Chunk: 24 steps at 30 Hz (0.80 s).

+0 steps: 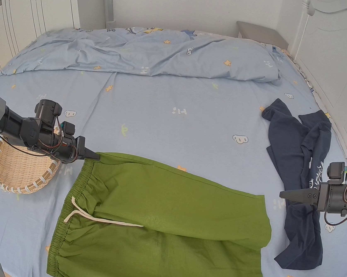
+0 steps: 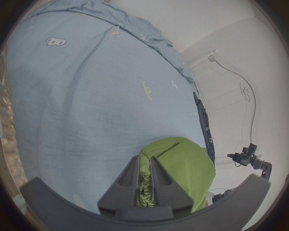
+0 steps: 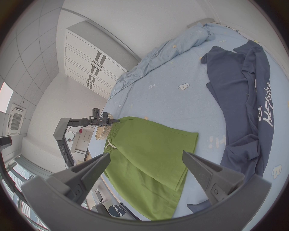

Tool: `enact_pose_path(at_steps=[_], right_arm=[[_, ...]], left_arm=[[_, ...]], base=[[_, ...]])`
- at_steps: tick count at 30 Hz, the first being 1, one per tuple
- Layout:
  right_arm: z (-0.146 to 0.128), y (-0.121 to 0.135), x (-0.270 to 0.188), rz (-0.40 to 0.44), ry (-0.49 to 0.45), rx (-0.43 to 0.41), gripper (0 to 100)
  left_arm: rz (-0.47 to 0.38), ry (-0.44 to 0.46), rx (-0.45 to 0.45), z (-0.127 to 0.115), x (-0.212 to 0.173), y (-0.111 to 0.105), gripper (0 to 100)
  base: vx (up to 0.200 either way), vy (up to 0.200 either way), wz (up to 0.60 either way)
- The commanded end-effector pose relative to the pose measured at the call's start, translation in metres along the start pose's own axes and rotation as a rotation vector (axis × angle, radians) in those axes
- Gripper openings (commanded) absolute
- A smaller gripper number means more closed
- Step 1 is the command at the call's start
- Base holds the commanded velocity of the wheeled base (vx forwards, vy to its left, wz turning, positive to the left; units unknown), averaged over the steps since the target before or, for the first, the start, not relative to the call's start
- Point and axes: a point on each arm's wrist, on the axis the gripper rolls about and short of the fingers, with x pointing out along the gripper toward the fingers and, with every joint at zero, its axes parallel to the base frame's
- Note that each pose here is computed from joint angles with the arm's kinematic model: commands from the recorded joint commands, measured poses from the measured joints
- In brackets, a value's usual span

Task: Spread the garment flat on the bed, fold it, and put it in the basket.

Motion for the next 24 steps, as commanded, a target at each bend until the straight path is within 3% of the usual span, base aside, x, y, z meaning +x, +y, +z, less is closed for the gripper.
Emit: enact_pose_path(at_steps=[1,10,13,17,24], right_arm=[[0.000,-0.024,0.017,-0.049,0.050,0.071,100],[0.003,-0.054,0.031,-0.085,0.072,0.116,100],[0.014,-0.055,0.034,-0.078,0.050,0.094,100],[0.030,-0.074,0.055,-0.082,0.078,0.115,100],[0.019,-0.094,0.084,-0.071,0.144,0.143,100]], left_arm=[[0.002,0.001,-0.011,-0.003,-0.005,0.002,0],[-0.020,-0.008,0.001,-0.002,-0.013,-0.005,0],[-0.021,-0.013,0.005,-0.001,-0.014,-0.006,0],[-0.021,-0.015,0.007,-0.001,-0.016,-0.008,0],[-0.016,-0.026,0.004,0.001,-0.020,-0.006,0]], base=[[0.000,0.000,0.00],[0.000,0.000,0.00],[0.000,0.000,0.00],[0.000,0.000,0.00],[0.000,0.000,0.00]])
